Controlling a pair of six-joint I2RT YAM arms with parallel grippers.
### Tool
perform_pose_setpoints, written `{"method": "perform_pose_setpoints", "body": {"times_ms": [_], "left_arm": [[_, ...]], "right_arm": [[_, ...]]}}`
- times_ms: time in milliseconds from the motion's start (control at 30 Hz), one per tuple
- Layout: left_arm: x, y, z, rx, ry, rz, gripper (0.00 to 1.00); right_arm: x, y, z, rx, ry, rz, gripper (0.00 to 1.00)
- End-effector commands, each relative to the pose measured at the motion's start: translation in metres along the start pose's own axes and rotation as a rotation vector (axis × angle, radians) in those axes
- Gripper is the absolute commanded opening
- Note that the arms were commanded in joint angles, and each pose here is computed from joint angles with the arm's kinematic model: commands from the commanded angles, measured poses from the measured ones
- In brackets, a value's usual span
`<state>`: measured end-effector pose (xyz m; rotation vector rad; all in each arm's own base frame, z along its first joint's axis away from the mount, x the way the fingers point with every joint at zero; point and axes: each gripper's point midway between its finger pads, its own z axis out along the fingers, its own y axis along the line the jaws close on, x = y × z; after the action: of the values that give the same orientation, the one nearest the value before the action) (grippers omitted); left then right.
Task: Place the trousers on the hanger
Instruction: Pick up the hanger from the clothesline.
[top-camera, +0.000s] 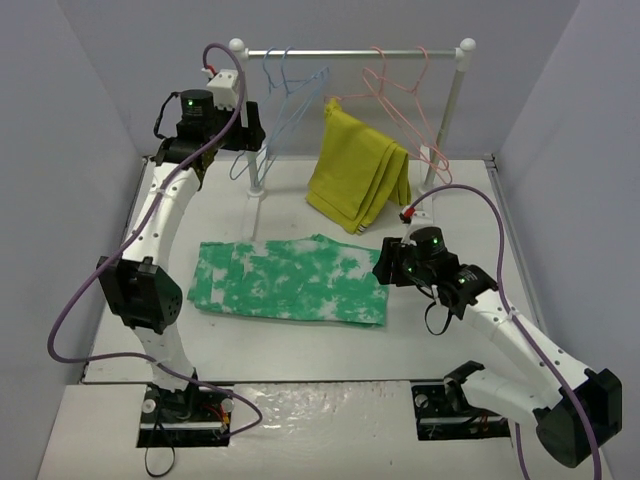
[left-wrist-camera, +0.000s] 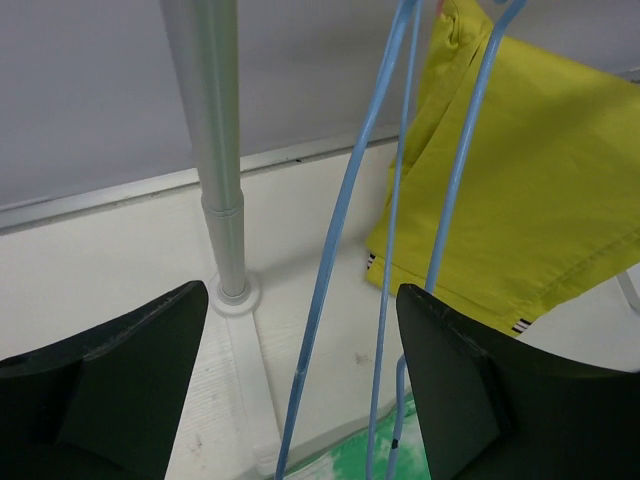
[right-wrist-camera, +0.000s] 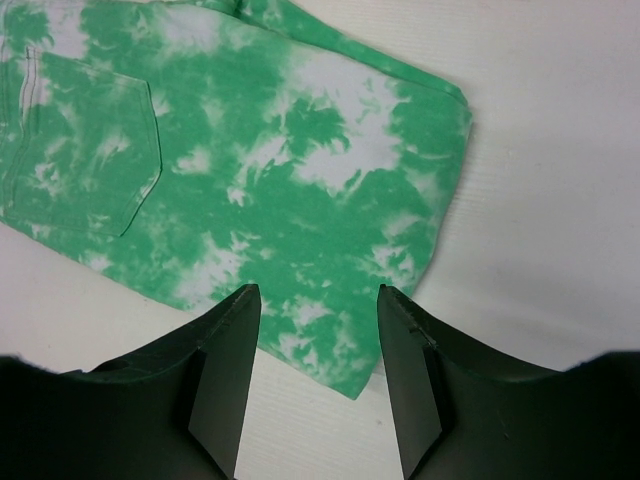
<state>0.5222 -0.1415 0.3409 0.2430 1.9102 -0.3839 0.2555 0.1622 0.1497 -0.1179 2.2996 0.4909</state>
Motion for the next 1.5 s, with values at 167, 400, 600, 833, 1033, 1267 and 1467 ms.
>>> {"method": "perform_pose_setpoints", "body": {"times_ms": [167,400,600,833,1033,1267,1467], "left_arm": [[-0.062,-0.009,-0.001,0.016,-0.173,0.074,0.53],[-0.059,-0.031,0.003,0.054,-0.178,0.115,0.22],[-0.089,-0.039,-0.021,0.02,-0.279,0.137,0.0],[-0.129,-0.036,-0.06,-0.048,-0.415,0.145,0.0],[-0.131,-0.038,-0.089,-0.059,-0.421,0.156,0.0],[-0.069,-0.016,-0.103,-0.152,-0.301,0.145,0.0],[-0.039,-0.004,-0.133,-0.217,-0.299,0.119,0.0]], "right_arm": [[-0.003,0.002,0.0,-0.008,-0.02,-0.017,0.48],[-0.005,-0.001,0.003,0.007,-0.018,-0.026,0.52],[-0.007,-0.002,0.004,0.018,-0.021,-0.03,0.65],[-0.004,-0.004,0.005,0.024,-0.014,-0.026,0.68],[-0.007,-0.003,0.004,0.026,-0.024,-0.022,0.68],[-0.005,-0.007,0.009,0.047,-0.013,-0.013,0.68],[-0.002,-0.01,0.016,0.063,0.011,-0.012,0.69]]}}
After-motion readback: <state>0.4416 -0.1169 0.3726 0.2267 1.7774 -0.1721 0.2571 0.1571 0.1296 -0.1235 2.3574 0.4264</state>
